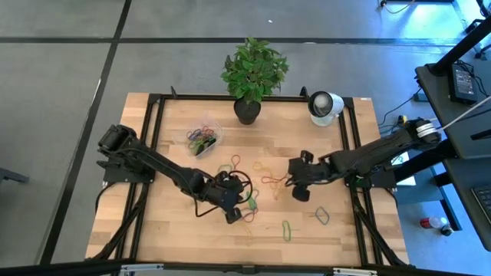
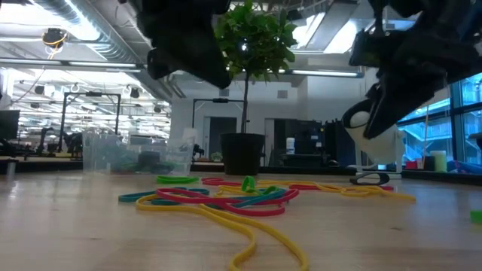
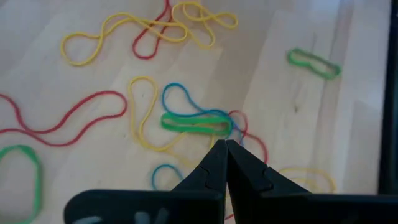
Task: Pick and place rubber bands into bin
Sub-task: Put the yellow rubber band into the transparent bin
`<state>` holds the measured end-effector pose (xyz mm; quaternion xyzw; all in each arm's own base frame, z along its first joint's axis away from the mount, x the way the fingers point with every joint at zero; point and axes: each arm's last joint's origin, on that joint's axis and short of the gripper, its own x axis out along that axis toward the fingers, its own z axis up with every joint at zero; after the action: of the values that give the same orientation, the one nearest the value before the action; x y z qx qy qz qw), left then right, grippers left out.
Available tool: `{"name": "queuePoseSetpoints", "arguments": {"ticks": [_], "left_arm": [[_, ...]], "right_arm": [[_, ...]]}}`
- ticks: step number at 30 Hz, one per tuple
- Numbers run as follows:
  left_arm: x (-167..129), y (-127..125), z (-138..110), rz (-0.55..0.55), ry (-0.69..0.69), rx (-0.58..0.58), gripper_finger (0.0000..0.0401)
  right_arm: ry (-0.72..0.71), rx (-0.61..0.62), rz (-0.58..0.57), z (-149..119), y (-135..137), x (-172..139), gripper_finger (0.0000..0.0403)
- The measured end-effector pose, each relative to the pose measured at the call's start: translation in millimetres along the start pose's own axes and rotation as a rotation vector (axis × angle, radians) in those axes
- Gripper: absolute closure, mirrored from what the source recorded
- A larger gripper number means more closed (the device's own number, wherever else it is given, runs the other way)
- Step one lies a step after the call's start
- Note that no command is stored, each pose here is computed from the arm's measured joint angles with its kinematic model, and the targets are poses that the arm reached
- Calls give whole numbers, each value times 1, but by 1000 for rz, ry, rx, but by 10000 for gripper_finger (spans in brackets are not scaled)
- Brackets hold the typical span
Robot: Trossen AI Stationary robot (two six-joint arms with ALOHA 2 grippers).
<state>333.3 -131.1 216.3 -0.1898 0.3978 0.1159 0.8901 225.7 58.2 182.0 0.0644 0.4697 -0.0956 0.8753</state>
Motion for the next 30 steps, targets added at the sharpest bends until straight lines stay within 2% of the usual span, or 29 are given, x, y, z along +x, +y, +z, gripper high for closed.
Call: {"name": "queuePoseSetpoints", "arguments": {"ticks": [7,14,19,25,28,30], "left_arm": [[0,4,-5,35,52,94,400],[-4,9,-9,44,95,180,400],[-16,28,-25,17,70,160,400],[-47,55,-48,-22,7,90,400],[-64,68,-59,-35,-38,78,400],[-75,78,-68,-50,-56,79,400]], "right_arm": [[-29,9,63,7,10,28,228],[-90,75,41,31,7,51,206],[-48,109,-19,51,1,77,206],[121,157,-124,61,-11,111,207],[203,164,-155,65,-16,124,230],[234,189,-154,68,-19,129,266]]}}
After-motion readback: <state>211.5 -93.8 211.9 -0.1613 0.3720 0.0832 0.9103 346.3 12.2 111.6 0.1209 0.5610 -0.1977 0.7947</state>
